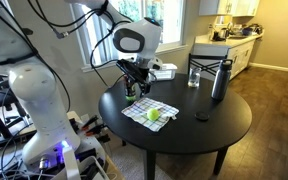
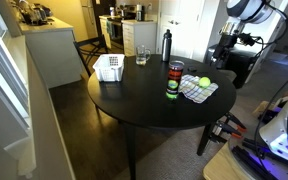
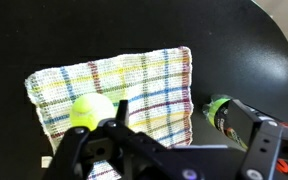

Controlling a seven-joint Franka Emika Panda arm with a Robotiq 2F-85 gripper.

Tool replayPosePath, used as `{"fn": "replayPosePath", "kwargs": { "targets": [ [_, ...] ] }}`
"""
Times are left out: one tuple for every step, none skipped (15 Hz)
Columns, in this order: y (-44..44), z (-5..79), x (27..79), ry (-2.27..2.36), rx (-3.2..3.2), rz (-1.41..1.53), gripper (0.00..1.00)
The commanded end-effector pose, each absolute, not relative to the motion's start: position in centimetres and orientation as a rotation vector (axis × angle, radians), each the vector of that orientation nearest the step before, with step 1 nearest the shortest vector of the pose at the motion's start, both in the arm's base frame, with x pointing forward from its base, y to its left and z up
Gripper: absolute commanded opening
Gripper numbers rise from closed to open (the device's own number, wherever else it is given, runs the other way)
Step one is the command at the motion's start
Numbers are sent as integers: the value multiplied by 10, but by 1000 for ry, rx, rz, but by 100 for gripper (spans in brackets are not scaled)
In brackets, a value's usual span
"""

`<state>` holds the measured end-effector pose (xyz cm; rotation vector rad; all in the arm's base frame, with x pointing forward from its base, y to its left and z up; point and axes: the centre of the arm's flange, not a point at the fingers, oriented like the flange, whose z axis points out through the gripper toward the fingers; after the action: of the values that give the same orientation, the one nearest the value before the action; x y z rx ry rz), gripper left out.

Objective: Put the ball in the container

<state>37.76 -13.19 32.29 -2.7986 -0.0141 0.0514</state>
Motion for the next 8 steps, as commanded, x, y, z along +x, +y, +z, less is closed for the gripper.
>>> {"fn": "replayPosePath", "kwargs": {
  "targets": [
    [-131,323,378,-17,-2800,51,100],
    [-131,324,379,-20,-2801,50,100],
    [-130,324,379,-21,-2801,49,100],
    [-130,324,379,-22,-2801,49,100],
    [-130,324,379,-22,-2801,49,100],
    [-130,324,379,-22,-2801,49,100],
    [-132,318,381,-1,-2809,45,100],
    [-137,308,384,14,-2800,61,100]
  ]
}}
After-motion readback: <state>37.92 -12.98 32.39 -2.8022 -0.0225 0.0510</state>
